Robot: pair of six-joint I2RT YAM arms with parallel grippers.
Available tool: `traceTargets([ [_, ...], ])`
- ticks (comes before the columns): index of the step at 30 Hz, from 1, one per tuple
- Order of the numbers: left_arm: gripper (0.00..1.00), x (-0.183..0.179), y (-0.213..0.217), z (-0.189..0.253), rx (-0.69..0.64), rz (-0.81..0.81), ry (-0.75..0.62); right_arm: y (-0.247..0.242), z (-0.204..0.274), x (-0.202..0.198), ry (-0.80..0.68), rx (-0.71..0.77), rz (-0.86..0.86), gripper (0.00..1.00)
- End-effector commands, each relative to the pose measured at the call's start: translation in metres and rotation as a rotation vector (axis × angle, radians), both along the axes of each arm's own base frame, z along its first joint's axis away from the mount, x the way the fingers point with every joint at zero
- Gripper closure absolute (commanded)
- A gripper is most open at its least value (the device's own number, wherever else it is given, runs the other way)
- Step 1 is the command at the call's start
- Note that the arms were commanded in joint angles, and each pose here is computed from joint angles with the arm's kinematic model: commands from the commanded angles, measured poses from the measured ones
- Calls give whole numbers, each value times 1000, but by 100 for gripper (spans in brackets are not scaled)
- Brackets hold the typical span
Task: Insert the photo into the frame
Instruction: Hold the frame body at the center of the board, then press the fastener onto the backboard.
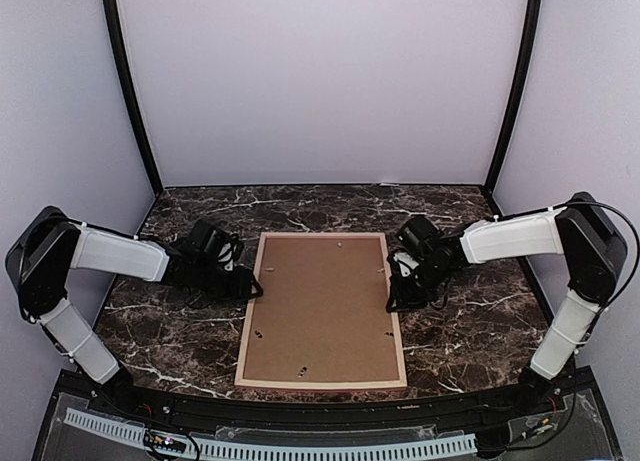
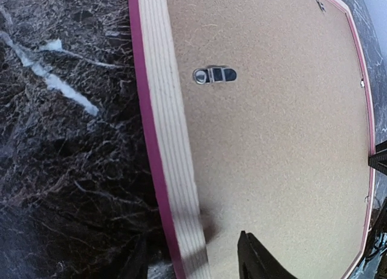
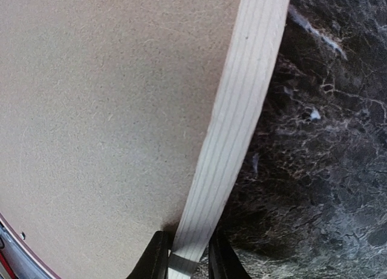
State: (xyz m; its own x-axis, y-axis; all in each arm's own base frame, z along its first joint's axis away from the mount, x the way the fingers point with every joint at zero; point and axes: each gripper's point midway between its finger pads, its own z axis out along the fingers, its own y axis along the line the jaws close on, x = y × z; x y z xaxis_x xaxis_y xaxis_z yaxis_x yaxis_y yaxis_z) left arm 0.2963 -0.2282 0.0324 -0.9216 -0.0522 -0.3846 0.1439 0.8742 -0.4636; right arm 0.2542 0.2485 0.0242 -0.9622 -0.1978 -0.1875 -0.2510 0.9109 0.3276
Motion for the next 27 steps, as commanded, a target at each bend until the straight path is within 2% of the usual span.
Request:
traceTargets([
  [1,41,8,-3,26,18,-35,-55,-16,-8,2,-14,-72,-24,82],
  [5,34,22,-2,27,92,-63,-86,-15,-6,1,-15,-64,-19,83],
  [9,32,38,-3,19,175,-90,-84,-12,-5,3,-16,-56,-8,84],
  [17,32,64,-1,2,319,-119,-68,-4,-5,7,-18,-37,13,84],
  [27,35,74,2,-14,371,-97,-54,-4,-7,10,-13,-33,18,84],
])
